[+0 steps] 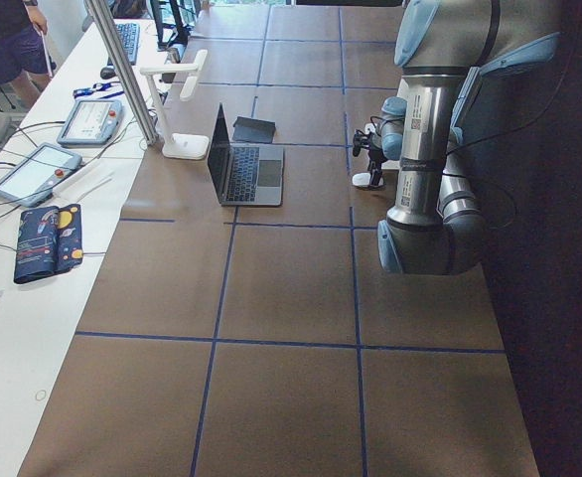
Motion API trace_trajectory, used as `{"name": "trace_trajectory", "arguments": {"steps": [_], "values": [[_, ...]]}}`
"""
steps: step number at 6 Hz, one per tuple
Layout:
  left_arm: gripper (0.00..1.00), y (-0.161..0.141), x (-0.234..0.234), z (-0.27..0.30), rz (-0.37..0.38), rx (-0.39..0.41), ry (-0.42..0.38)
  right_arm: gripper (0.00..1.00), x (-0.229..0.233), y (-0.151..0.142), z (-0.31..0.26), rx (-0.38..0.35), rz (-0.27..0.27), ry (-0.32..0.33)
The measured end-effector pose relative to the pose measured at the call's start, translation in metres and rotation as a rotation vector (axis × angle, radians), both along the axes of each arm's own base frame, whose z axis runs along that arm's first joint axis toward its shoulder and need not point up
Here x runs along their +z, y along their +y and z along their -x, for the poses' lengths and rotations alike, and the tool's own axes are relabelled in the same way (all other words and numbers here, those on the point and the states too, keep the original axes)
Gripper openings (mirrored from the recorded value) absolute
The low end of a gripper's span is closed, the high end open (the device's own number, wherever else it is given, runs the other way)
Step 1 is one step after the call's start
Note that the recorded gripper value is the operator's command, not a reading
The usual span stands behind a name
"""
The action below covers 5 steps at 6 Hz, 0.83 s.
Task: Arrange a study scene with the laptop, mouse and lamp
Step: 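Grasp the white mouse with the left gripper and lift it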
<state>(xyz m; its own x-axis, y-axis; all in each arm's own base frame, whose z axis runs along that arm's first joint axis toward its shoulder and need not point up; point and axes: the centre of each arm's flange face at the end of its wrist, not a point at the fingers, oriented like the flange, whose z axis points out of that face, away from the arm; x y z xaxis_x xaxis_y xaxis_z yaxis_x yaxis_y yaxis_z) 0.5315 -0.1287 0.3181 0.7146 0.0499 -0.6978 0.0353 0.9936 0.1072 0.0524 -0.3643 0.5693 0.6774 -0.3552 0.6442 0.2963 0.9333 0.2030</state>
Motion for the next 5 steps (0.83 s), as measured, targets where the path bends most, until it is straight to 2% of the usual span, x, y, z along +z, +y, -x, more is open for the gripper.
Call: {"name": "trace_trajectory", "arguments": {"steps": [2, 3, 5], "values": [[0.24, 0.0010, 0.0024, -0.0038, 0.002, 0.004, -0.006, 1.00, 0.0017, -0.0004, 0.0001, 0.000, 0.004, -0.001], [0.08, 0.0011, 0.0002, -0.0037, 0.002, 0.005, -0.002, 1.00, 0.0028, -0.0005, 0.0001, 0.000, 0.006, -0.001], [0.08, -0.0013, -0.0069, 0.0002, 0.001, 0.004, 0.013, 1.00, 0.0041, -0.0011, 0.0001, 0.000, 0.008, -0.001]]}}
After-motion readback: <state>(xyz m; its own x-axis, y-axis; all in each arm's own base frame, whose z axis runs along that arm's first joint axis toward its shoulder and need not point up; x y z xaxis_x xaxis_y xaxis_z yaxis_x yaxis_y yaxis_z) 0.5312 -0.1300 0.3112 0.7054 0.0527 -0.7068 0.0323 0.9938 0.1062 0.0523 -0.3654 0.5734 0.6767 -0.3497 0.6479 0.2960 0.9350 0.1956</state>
